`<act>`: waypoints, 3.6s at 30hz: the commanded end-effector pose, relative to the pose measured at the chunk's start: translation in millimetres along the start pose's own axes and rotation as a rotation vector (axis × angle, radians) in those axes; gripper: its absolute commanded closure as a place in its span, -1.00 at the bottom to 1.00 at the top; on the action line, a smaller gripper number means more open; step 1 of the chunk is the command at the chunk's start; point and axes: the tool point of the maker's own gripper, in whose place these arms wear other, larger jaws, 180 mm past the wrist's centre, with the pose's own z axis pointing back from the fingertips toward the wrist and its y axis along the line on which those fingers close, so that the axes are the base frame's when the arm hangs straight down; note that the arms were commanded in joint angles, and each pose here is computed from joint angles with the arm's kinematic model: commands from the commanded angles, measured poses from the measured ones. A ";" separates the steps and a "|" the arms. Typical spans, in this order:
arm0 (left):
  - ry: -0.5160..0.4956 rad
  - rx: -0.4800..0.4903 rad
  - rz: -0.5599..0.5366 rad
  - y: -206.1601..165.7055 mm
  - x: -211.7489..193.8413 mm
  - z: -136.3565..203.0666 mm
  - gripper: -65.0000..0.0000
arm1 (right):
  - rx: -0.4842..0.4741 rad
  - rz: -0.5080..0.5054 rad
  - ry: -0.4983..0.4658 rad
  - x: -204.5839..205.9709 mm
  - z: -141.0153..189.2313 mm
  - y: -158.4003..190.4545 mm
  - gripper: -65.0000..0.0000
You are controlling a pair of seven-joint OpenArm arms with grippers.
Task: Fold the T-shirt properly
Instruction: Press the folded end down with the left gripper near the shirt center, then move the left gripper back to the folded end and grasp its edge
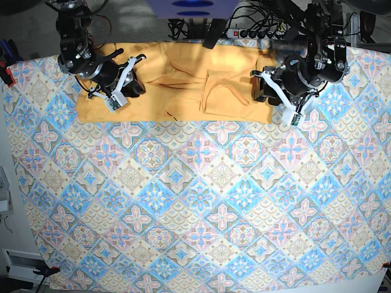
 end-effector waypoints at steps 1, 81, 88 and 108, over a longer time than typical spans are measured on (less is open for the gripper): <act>-0.037 0.000 -0.015 0.1 11.0 0.6 0.24 | 0.007 0.009 -0.042 11.6 2.4 0.1 0.70; -0.030 -0.053 0.478 88.0 -27.5 9.2 -0.11 | 0.010 0.025 -0.060 22.6 -0.9 -1.1 0.70; 0.025 -0.111 0.469 67.0 -33.7 -11.4 -0.11 | 0.011 0.023 -0.058 21.3 -0.7 -0.5 0.70; 0.150 -0.171 0.496 44.4 -63.2 -41.9 0.06 | 0.003 0.020 -0.060 21.5 0.6 -3.6 0.70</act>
